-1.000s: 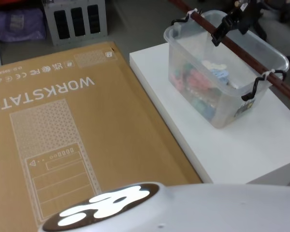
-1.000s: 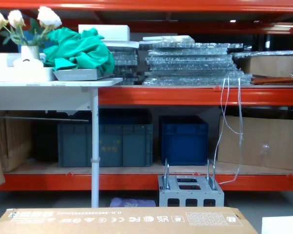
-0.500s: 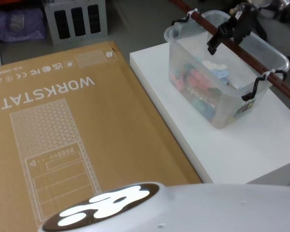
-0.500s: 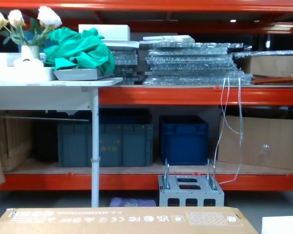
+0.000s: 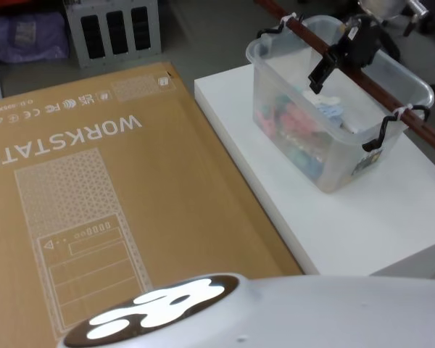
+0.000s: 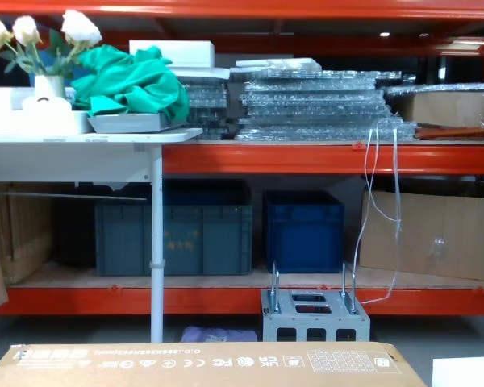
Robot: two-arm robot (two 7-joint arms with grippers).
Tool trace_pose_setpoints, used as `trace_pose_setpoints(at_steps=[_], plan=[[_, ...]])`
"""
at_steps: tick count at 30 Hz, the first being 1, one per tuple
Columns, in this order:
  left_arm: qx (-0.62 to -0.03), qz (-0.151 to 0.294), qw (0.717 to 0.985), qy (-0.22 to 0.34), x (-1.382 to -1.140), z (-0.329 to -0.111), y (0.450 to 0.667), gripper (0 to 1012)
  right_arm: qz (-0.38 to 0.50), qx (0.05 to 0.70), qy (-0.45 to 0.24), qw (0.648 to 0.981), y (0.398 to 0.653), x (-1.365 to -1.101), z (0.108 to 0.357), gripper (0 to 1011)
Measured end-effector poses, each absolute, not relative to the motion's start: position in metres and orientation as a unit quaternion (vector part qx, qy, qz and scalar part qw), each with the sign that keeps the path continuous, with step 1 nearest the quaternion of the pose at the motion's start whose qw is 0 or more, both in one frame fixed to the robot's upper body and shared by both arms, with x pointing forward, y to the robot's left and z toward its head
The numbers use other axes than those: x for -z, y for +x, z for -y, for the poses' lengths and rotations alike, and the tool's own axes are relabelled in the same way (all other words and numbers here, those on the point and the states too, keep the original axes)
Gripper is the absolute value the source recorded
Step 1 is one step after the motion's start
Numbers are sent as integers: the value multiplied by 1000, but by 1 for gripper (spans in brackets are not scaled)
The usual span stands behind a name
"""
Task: Use one hand to grasp the basket and place it at the designated location.
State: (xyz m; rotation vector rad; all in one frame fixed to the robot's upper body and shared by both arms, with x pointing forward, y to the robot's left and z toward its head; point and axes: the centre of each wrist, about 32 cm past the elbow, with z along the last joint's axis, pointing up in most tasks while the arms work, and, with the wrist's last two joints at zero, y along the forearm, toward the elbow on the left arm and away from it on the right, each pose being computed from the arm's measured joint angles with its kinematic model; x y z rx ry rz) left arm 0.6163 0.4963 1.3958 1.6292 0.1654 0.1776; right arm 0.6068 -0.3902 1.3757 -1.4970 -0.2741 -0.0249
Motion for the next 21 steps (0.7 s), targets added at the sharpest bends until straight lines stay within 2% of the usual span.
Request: trace_pose_setpoints(at_steps=[11, 17, 21], plan=[[-79, -74, 680, 726, -1396, -496, 616, 0, 127, 13, -678, 724, 606, -1376, 391, 994], [-79, -74, 680, 726, -1396, -496, 616, 0, 127, 14, -678, 724, 606, -1376, 391, 883], [-79, -74, 680, 726, -1396, -496, 616, 0, 127, 14, -678, 724, 606, -1377, 391, 739]])
